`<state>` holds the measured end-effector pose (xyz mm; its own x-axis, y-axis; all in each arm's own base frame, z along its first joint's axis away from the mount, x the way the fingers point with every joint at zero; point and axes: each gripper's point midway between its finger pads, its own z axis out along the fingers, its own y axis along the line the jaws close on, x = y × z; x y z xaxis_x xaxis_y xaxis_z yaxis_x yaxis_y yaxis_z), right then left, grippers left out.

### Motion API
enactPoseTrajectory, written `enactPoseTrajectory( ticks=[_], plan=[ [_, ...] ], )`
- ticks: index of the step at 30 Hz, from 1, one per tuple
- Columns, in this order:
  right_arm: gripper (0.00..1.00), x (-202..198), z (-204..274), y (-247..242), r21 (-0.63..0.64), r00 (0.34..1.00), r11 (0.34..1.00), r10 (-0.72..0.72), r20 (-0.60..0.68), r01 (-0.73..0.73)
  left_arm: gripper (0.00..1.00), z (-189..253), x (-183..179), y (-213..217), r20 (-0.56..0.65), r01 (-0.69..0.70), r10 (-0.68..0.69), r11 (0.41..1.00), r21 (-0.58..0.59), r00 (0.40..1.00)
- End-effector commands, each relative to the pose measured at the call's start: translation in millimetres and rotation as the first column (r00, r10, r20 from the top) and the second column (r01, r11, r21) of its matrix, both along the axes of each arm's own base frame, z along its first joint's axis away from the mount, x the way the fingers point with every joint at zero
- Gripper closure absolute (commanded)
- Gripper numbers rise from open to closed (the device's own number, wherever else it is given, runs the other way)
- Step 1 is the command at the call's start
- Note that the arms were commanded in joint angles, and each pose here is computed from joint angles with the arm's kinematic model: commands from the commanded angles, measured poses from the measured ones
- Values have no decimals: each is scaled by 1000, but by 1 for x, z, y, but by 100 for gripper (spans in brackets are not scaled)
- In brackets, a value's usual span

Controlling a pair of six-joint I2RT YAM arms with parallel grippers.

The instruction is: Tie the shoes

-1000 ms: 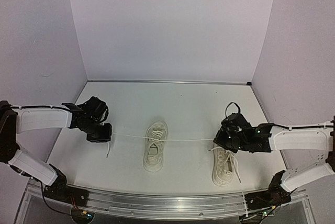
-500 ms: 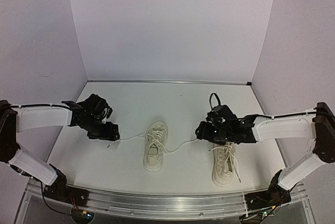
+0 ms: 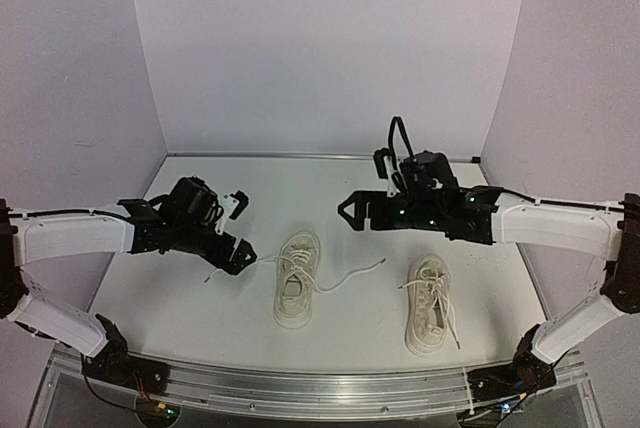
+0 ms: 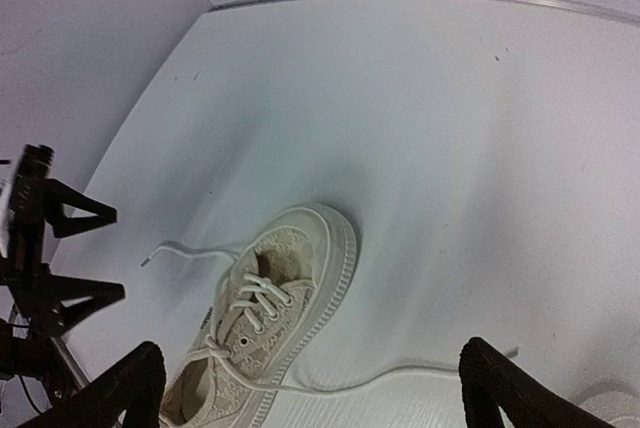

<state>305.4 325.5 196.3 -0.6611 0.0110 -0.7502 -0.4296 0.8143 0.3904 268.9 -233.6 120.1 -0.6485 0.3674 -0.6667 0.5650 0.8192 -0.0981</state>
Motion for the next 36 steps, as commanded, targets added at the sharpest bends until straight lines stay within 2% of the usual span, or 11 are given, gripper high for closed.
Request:
enactPoseTrajectory(
  ticks=[1,6,11,15,20,26,36],
  plan=[
    [2,-2,21,7,-46,992,994,101,73,-98,0,2,3,-28,106,206,-208,978,31,972],
    [2,-10,36,-2,-23,989,994,105,108,-103,4,-36,4,-41,45,358,-368,922,147,929],
    [2,-17,45,-9,-4,987,995,102,127,-102,14,-60,7,-56,-30,479,-483,856,195,875],
    [2,-19,43,-11,0,988,995,99,121,-100,24,-70,12,-71,-58,554,-554,812,183,831],
    [2,-21,41,-14,4,989,996,92,116,-93,33,-77,26,-78,-60,583,-584,788,198,810],
    [2,-23,40,-18,9,990,996,84,111,-86,46,-79,39,-75,-56,585,-587,786,202,808],
    [2,-24,40,-19,15,991,997,77,108,-79,60,-92,47,-73,-65,619,-627,738,268,776]
  ],
)
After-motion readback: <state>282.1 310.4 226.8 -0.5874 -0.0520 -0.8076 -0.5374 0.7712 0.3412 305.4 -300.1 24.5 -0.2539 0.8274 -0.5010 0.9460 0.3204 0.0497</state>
